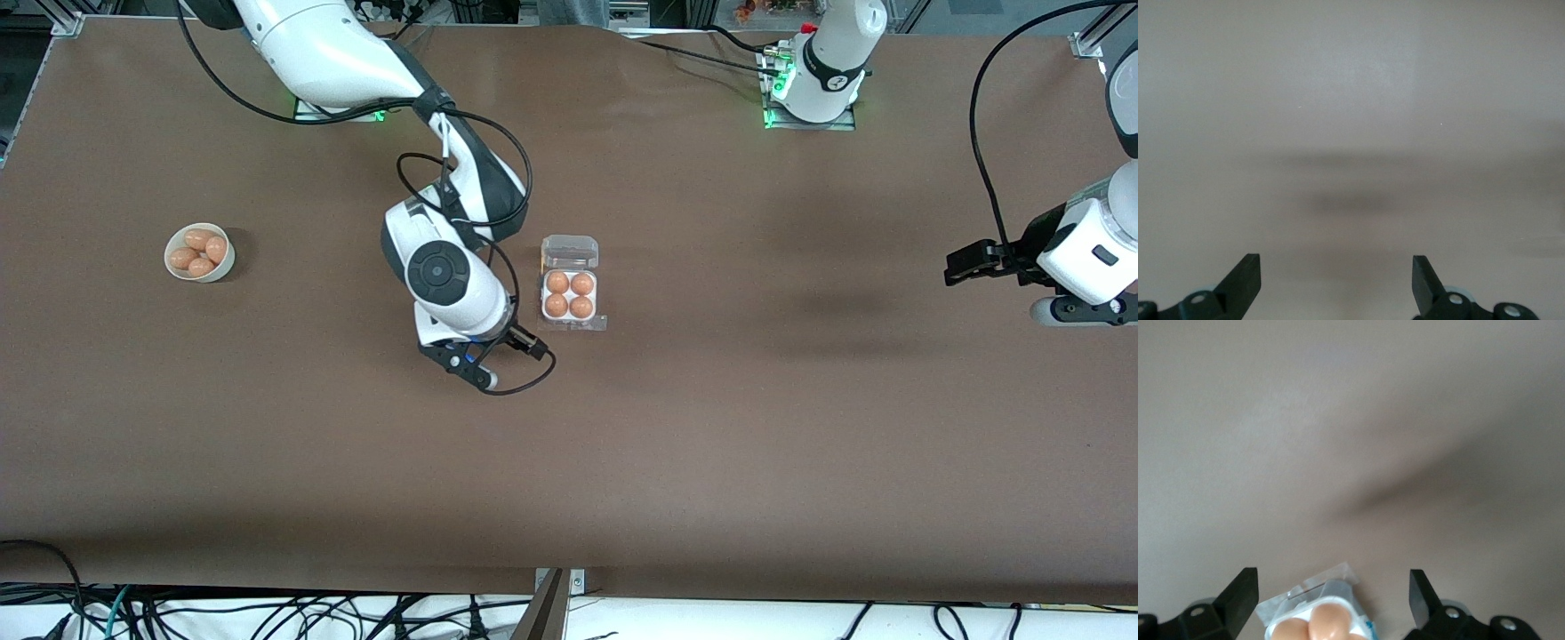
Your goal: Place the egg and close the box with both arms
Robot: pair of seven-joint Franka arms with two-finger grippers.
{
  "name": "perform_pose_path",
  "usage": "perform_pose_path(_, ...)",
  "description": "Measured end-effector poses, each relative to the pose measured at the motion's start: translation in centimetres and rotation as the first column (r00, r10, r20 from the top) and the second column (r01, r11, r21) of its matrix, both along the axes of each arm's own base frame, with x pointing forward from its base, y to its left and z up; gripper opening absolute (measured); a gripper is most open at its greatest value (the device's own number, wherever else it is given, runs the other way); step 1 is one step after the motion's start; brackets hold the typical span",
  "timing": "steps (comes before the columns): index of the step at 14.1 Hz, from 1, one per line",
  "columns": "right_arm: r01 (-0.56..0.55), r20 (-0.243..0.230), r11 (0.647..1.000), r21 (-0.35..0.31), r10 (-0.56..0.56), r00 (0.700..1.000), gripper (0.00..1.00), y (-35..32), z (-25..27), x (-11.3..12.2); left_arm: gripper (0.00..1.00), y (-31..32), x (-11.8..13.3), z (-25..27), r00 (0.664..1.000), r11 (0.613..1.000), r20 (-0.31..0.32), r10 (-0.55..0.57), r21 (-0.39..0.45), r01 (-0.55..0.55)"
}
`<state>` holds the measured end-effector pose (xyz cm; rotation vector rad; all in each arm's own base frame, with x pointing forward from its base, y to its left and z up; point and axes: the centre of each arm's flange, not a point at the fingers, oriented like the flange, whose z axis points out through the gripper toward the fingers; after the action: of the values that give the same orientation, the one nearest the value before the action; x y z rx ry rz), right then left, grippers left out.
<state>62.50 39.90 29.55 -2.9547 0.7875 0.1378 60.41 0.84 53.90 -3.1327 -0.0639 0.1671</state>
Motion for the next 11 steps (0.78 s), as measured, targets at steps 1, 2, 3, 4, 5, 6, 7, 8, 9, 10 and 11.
perform_pose_path(1,-0.017,0.002,1.0,-0.001,0.017,1.0,1.0,-1.6,0.4,0.7,1.0,0.0,0.0,0.0,1.0,1.0,0.0,0.0,-0.001,0.0)
perform_pose_path(2,-0.042,0.002,0.999,-0.002,0.042,0.999,1.0,-3.6,0.8,1.3,1.0,-0.2,0.0,0.0,1.0,1.0,0.0,-0.002,-0.002,0.002)
perform_pose_path(3,-0.079,-0.003,0.997,-0.001,0.079,0.997,1.0,-6.2,1.4,1.7,1.0,-0.6,0.0,0.0,1.0,1.0,0.0,-0.007,-0.01,0.007)
perform_pose_path(4,-0.125,-0.008,0.992,0.004,0.125,0.992,1.0,-9.2,2.1,1.9,1.0,-1.8,0.0,0.0,1.0,1.0,-0.003,-0.012,-0.024,0.012)
perform_pose_path(5,-0.175,-0.011,0.984,0.012,0.175,0.984,1.0,-12.5,3.0,1.9,0.96,-3.6,-0.1,-0.1,1.0,1.0,-0.007,-0.004,-0.029,0.004)
perform_pose_path(6,-0.223,-0.009,0.975,0.02,0.223,0.975,1.0,-15.4,4.0,1.6,0.95,-5.9,-0.3,-0.1,1.0,0.999,-0.012,0.02,-0.031,-0.021)
perform_pose_path(7,-0.268,-0.004,0.963,0.027,0.268,0.963,1.0,-18.4,5.1,1.1,0.85,-9.0,-0.6,-0.2,0.998,0.998,-0.018,0.055,-0.031,-0.055)
perform_pose_path(8,-0.312,0.005,0.95,0.026,0.312,0.95,1.0,-21.3,6.3,0.5,0.8,-12.7,-1.2,-0.4,0.996,0.996,-0.028,0.086,-0.029,-0.087)
perform_pose_path(9,-0.363,0.017,0.932,0.014,0.363,0.932,1.0,-24.0,7.6,-0.3,0.77,-16.6,-1.9,-0.8,0.992,0.993,-0.042,0.118,-0.024,-0.119)
perform_pose_path(10,-0.409,0.029,0.912,-0.002,0.409,0.912,1.0,-26.5,9.0,-1.2,0.68,-20.5,-2.9,-1.4,0.987,0.989,-0.059,0.148,-0.018,-0.15)
perform_pose_path(11,-0.447,0.042,0.894,-0.017,0.447,0.893,1.0,-28.9,10.6,-2.2,0.58,-24.2,-4.1,-2.2,0.982,0.985,-0.083,0.171,-0.014,-0.172)
